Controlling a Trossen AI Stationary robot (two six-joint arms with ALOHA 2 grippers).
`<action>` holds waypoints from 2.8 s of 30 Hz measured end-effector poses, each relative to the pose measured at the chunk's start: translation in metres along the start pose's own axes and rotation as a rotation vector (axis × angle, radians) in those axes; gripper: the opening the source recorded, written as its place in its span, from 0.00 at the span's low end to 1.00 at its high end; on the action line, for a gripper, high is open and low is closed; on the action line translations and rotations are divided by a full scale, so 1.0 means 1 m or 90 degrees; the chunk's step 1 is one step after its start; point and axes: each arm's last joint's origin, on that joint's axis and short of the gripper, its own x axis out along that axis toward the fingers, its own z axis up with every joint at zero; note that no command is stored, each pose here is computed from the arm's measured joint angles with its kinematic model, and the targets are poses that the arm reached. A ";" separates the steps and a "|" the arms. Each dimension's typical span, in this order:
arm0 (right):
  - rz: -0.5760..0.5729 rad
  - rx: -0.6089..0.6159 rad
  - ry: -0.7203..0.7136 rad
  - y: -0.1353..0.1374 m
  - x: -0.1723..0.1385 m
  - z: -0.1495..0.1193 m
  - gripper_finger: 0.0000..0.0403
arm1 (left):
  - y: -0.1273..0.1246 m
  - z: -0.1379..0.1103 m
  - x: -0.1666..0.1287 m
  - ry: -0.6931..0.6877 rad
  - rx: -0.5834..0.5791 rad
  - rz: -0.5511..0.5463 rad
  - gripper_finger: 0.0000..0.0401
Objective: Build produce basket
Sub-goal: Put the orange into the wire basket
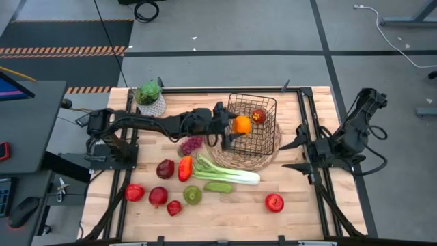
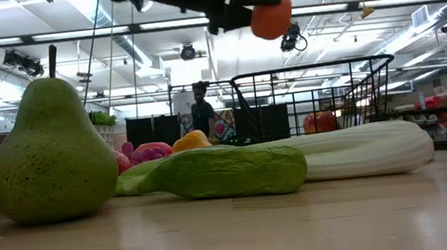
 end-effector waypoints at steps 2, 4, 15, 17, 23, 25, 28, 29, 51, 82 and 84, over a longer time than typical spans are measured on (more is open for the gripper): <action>-0.014 -0.009 0.007 -0.003 -0.003 -0.001 0.61 | 0.009 -0.009 0.008 0.009 -0.030 0.014 0.82; -0.036 -0.021 0.015 -0.006 -0.005 -0.001 0.61 | 0.017 -0.017 0.019 0.011 -0.057 0.029 0.82; -0.135 -0.091 0.018 -0.017 -0.014 0.002 0.61 | 0.044 -0.003 0.078 0.152 -0.094 0.055 0.82; -0.140 -0.093 0.019 -0.019 -0.015 0.002 0.61 | 0.046 -0.004 0.087 0.190 -0.096 0.042 0.82; -0.148 -0.086 0.017 -0.024 -0.021 0.003 0.61 | 0.041 -0.018 0.115 0.270 -0.095 0.020 0.82; -0.149 -0.085 0.016 -0.024 -0.022 0.003 0.61 | 0.038 -0.024 0.118 0.299 -0.093 0.016 0.82; -0.148 -0.089 0.017 -0.026 -0.024 0.003 0.61 | 0.035 -0.029 0.122 0.308 -0.104 0.013 0.82; -0.148 -0.091 0.017 -0.026 -0.024 0.003 0.61 | 0.035 -0.032 0.123 0.316 -0.111 0.012 0.82; -0.152 -0.145 0.006 -0.029 -0.027 0.007 0.61 | 0.012 -0.068 0.145 0.320 -0.031 -0.025 0.82; -0.151 -0.151 0.008 -0.028 -0.026 0.007 0.61 | 0.010 -0.075 0.142 0.360 -0.036 -0.049 0.99; -0.151 -0.151 0.008 -0.028 -0.026 0.007 0.61 | 0.010 -0.075 0.142 0.365 -0.036 -0.049 0.99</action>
